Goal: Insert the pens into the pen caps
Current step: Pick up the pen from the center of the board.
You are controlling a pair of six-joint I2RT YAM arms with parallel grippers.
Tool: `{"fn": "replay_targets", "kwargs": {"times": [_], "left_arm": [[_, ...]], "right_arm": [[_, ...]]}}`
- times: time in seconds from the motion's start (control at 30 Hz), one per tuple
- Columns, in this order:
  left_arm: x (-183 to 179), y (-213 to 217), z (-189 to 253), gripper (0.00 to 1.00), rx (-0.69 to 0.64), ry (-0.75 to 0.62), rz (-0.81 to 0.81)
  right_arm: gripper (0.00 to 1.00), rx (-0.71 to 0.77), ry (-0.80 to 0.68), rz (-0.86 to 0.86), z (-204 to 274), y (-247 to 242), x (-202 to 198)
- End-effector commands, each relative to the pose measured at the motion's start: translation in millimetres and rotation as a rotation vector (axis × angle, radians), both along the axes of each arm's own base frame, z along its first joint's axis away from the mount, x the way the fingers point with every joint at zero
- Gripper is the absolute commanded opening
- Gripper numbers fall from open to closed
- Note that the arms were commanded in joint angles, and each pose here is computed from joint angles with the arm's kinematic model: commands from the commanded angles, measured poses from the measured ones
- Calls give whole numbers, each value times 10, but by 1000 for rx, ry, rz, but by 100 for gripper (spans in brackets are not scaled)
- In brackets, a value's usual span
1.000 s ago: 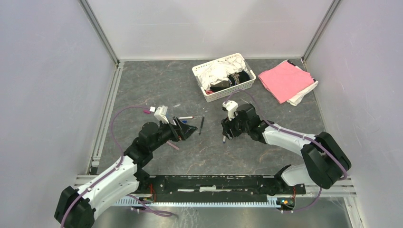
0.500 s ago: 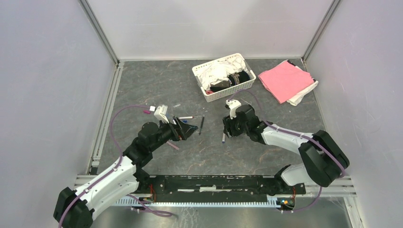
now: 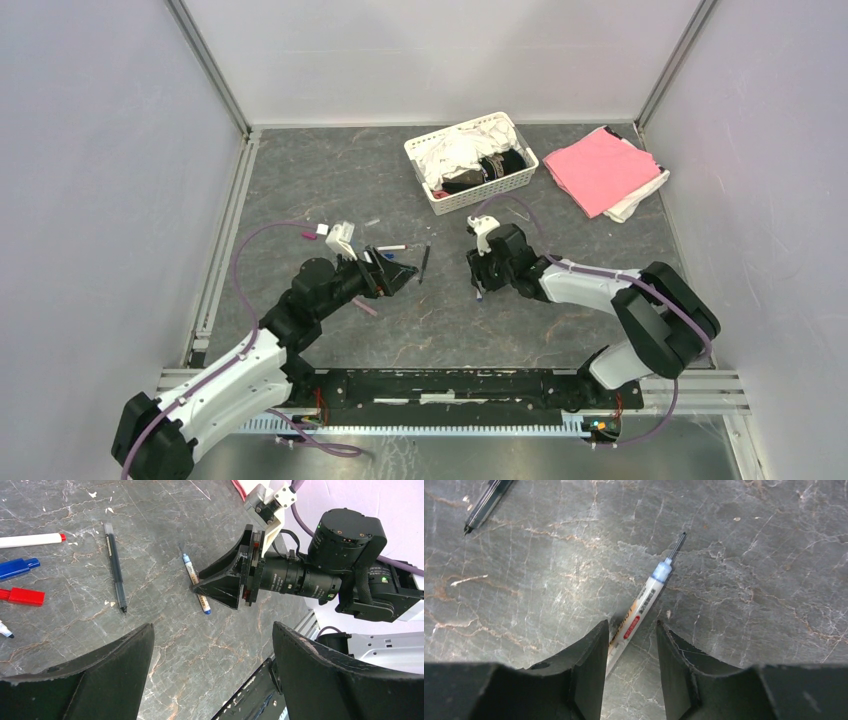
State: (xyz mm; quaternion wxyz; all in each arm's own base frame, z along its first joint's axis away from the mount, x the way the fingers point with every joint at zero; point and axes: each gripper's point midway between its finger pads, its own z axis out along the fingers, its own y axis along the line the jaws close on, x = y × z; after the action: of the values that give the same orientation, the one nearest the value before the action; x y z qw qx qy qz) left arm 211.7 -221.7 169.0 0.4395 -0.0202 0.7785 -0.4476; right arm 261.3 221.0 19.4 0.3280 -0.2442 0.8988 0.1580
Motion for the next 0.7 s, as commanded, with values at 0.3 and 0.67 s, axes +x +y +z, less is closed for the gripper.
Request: {"fn": "replay_targets", "kwargs": {"times": [0.3, 0.67], "left_arm": [[15, -69, 188, 92, -67, -29, 6], [-53, -265, 212, 91, -182, -38, -55]], "right_arm": [[16, -142, -78, -18, -60, -245, 123], [6, 47, -143, 74, 260, -196, 132]]}}
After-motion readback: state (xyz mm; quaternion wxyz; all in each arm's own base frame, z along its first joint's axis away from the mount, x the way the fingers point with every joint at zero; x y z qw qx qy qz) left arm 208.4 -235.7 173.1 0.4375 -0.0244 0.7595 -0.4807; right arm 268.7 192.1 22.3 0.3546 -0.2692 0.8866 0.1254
